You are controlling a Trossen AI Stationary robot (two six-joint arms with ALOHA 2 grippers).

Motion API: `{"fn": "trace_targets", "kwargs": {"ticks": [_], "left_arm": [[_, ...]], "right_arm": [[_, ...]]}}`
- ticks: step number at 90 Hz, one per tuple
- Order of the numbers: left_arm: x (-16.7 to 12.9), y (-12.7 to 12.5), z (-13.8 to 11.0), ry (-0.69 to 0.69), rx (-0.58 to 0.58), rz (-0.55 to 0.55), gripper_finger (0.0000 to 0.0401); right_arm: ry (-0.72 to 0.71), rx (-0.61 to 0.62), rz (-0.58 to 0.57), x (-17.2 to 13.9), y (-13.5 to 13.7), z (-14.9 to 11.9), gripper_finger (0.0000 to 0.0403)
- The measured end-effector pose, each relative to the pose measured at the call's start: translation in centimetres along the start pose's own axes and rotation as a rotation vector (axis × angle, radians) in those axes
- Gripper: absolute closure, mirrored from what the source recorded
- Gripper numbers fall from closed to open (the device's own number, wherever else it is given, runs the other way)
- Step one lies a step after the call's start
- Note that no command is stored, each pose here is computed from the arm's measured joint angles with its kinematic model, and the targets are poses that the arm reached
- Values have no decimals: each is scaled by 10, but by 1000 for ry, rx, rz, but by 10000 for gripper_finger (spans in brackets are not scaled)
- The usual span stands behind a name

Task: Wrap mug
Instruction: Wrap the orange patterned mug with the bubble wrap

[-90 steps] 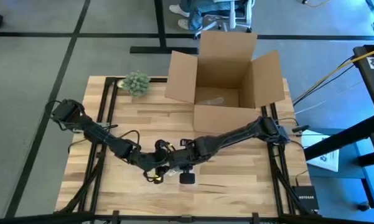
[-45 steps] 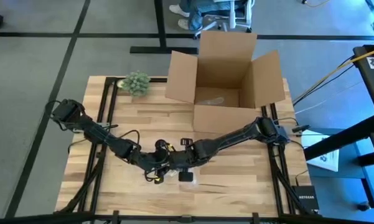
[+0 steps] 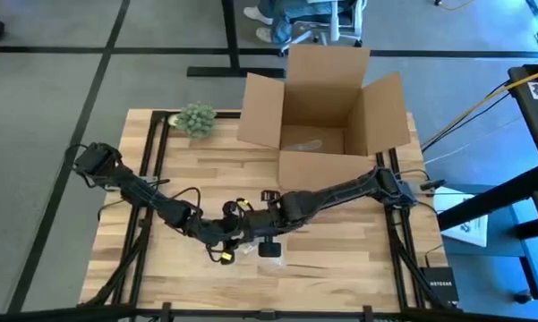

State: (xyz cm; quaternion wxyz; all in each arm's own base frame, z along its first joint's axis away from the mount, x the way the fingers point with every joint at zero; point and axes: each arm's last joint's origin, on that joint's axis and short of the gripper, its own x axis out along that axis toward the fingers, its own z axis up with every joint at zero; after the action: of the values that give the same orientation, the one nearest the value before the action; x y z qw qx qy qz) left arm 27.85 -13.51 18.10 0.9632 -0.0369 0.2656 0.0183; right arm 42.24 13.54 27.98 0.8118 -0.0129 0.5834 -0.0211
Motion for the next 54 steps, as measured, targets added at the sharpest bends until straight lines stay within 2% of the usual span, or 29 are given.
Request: {"fn": "trace_targets", "kwargs": {"ticks": [10,23,39,54], "left_arm": [[0,0,0,-1,-1,0,276],[0,0,0,-1,1,-1,276],[0,0,0,-1,-1,-2,276],[0,0,0,-3,-1,-3,276]], "right_arm": [[111,5,-45,-4,4,-14,402],[151,-18,-159,13,13,-28,402],[44,-11,-330,40,5,-27,402],[-21,-17,-322,49,0,-20,402]]}}
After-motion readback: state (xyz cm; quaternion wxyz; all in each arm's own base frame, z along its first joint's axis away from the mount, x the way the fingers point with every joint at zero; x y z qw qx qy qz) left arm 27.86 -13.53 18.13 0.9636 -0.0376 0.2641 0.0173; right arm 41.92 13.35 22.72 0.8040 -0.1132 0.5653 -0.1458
